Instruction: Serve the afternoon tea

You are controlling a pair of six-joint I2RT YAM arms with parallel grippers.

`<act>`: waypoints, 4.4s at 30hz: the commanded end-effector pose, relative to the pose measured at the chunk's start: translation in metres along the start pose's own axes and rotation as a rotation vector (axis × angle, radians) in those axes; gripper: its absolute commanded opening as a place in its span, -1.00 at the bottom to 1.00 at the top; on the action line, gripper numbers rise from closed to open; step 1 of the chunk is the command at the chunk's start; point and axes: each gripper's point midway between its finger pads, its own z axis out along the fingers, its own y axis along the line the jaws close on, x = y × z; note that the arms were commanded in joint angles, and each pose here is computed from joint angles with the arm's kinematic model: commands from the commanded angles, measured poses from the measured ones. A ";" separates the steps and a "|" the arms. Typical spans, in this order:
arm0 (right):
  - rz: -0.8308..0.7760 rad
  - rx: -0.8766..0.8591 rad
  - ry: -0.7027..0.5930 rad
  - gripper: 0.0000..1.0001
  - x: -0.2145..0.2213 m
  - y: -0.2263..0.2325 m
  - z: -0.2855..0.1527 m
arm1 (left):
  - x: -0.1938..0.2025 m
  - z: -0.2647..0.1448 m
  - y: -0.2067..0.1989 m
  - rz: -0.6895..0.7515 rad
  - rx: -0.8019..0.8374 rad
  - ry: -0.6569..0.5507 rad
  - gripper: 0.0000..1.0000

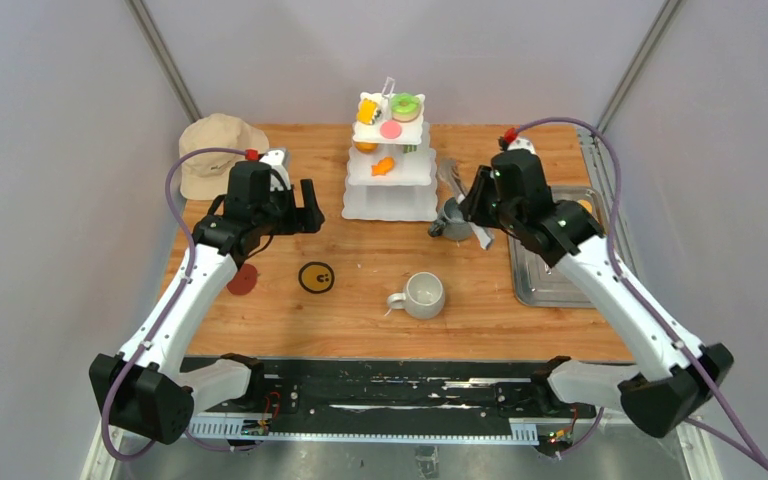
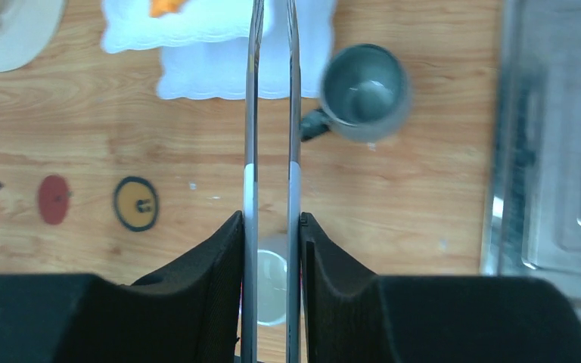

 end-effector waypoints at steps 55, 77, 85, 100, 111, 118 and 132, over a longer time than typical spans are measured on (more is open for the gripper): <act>0.368 0.550 0.180 -0.99 0.079 -0.230 -0.084 | -0.013 0.027 -0.031 -0.022 0.138 0.064 0.75; 0.384 0.619 0.048 -0.39 0.055 -0.264 -0.096 | -0.007 0.019 -0.031 -0.020 0.151 0.033 0.76; 0.486 0.499 -0.018 -0.25 0.044 -0.264 -0.089 | -0.004 0.021 -0.030 -0.001 0.154 0.046 0.76; 0.591 0.399 0.019 -0.21 0.048 -0.272 -0.059 | -0.006 0.023 -0.029 -0.006 0.146 0.044 0.76; 0.589 0.467 0.027 -0.23 0.053 -0.282 -0.063 | -0.006 0.023 -0.029 -0.005 0.145 0.046 0.76; 0.592 0.480 0.054 -0.19 0.057 -0.288 -0.057 | -0.008 0.024 -0.030 -0.007 0.147 0.043 0.76; 0.599 0.451 0.046 -0.17 0.052 -0.293 -0.046 | -0.008 0.019 -0.028 -0.008 0.138 0.034 0.76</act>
